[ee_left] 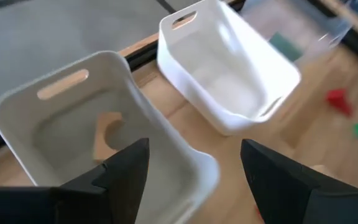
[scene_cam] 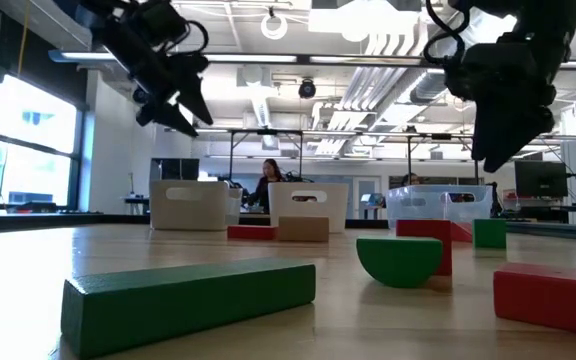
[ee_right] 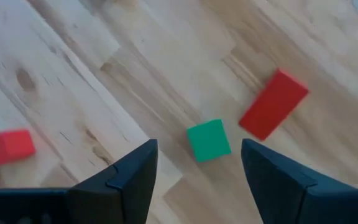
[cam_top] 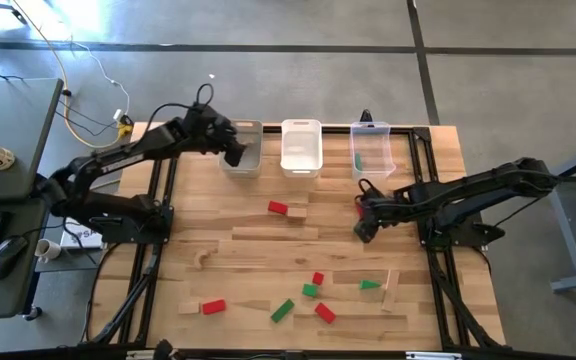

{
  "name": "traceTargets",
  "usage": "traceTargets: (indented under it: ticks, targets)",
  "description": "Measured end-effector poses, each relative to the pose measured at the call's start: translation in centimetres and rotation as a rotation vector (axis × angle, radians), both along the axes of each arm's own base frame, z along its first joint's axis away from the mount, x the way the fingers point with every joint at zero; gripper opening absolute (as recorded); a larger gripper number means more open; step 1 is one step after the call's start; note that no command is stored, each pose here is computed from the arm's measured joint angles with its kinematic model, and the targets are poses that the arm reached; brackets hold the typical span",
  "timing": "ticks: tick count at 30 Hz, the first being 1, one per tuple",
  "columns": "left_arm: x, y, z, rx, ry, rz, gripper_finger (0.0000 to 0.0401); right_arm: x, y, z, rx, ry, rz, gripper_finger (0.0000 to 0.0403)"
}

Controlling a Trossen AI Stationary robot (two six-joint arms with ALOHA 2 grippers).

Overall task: Sort & place blocks by color
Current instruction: Put the green block into the transparent bin

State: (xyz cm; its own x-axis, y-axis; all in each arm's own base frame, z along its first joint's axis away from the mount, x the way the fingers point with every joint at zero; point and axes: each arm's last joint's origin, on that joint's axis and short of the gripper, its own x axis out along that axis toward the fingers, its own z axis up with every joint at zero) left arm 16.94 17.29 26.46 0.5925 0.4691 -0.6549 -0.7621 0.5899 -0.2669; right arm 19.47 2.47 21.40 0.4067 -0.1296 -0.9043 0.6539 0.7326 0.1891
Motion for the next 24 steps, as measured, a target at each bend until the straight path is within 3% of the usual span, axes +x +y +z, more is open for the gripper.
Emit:
traceTargets:
  ticks: [8, 16, 24]
  targets:
    - [-0.5, -2.1, 1.7, -0.016, -0.089, -0.027, 0.0239, 0.0, 0.0, 0.0, -0.122, 0.038, 0.260, 0.0220]
    - [0.5, -3.6, 1.8, -0.076, -0.125, -0.076, 0.0239, 0.3, 0.0, -0.5, -0.150, 0.071, 0.332, 0.0220]
    - [2.0, -5.7, 1.9, -0.100, -0.131, -0.166, 0.0239, 1.7, 0.3, -2.7, -0.120, 0.172, 0.376, 0.0220]
